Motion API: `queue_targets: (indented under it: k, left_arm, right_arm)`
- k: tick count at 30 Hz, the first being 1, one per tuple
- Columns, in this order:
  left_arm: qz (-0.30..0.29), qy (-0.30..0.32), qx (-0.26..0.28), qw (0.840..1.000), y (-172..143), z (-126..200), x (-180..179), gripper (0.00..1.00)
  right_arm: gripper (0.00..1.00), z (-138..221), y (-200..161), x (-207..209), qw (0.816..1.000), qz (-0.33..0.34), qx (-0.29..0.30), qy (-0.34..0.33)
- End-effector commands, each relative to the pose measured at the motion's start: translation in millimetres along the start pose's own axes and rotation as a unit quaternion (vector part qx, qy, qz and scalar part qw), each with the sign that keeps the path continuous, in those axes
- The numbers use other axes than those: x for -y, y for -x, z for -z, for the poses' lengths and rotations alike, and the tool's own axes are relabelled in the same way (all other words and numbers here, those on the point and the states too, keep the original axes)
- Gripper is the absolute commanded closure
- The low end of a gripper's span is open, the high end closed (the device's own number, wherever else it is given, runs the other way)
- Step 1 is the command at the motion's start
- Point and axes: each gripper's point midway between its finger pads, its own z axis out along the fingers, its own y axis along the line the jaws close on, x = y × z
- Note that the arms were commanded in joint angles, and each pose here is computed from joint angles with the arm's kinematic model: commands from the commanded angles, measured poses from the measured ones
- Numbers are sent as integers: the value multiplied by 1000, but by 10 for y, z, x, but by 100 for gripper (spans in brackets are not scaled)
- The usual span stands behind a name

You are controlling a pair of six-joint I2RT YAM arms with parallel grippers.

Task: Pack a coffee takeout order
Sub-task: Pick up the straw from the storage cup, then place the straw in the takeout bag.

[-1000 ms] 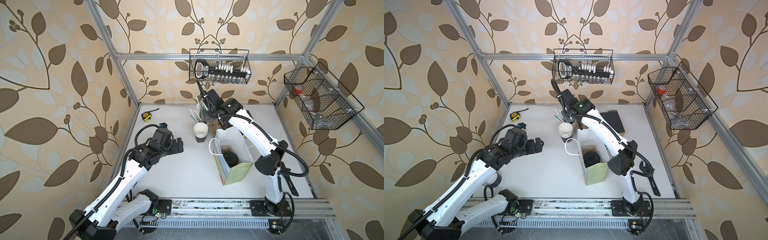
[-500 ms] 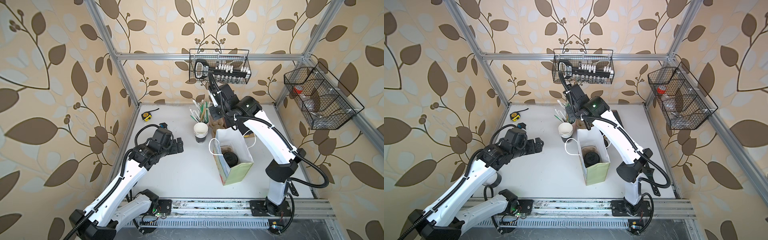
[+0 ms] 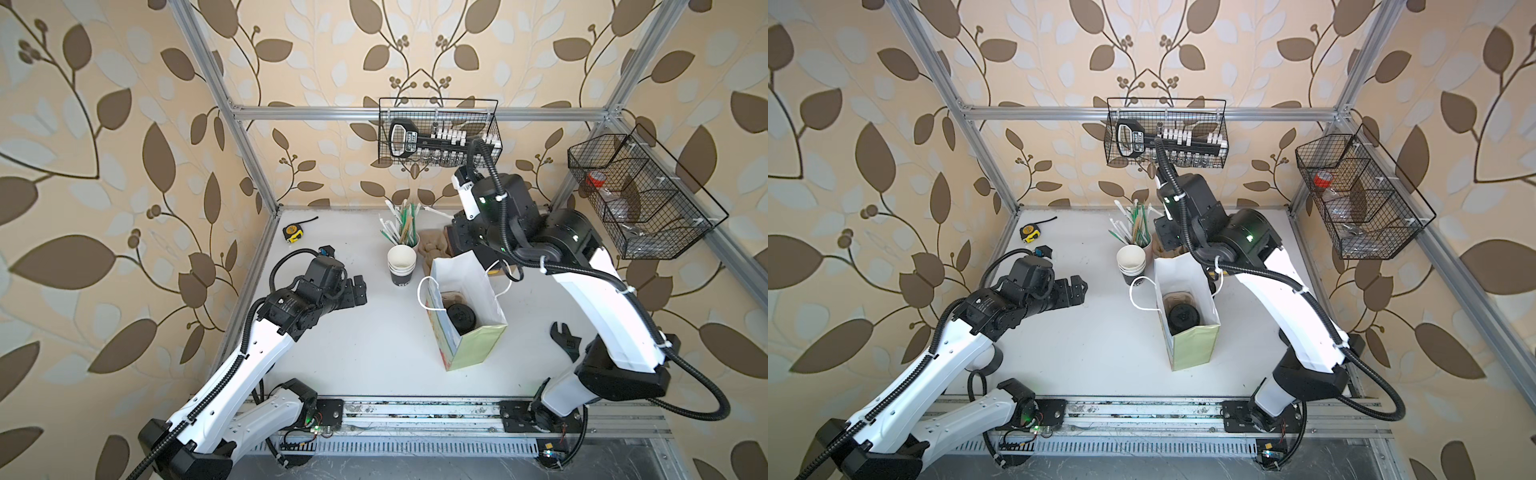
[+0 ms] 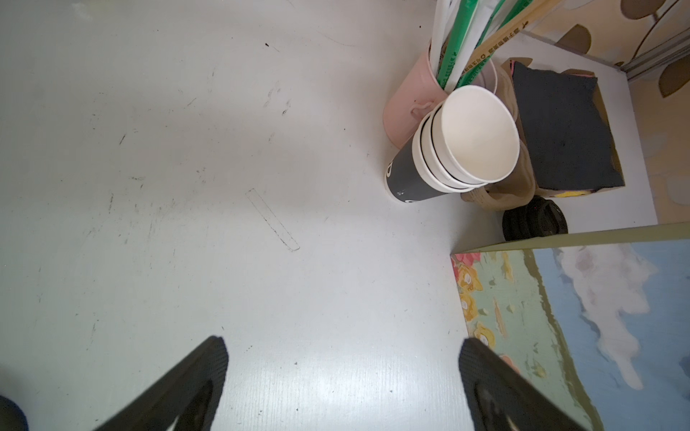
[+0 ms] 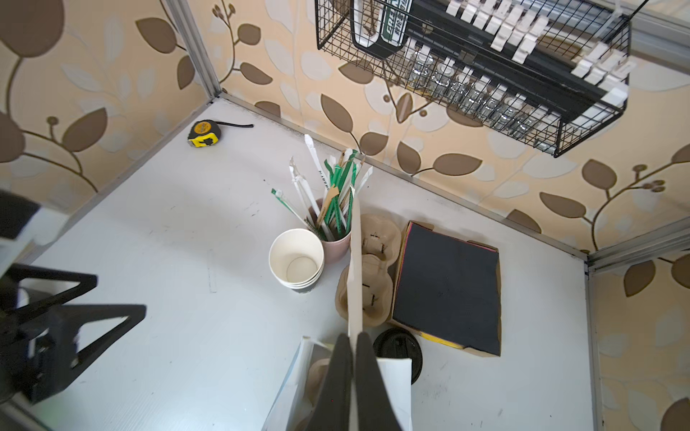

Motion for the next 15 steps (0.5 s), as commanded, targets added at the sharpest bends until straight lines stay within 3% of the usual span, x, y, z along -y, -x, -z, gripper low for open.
queue_targets:
  k: [1, 9, 15]
  left_arm:
    - [-1, -1, 11, 1000, 41, 35, -22, 1]
    - [1, -5, 15, 1000, 47, 59, -16, 1]
    - [1, -4, 14, 1000, 43, 55, -20, 1]
  right_arm:
    - [100, 147, -105, 1, 1000, 0, 2, -1]
    - [100, 728, -409, 112, 998, -31, 33, 36]
    - [100, 860, -754, 325, 999, -44, 6, 15]
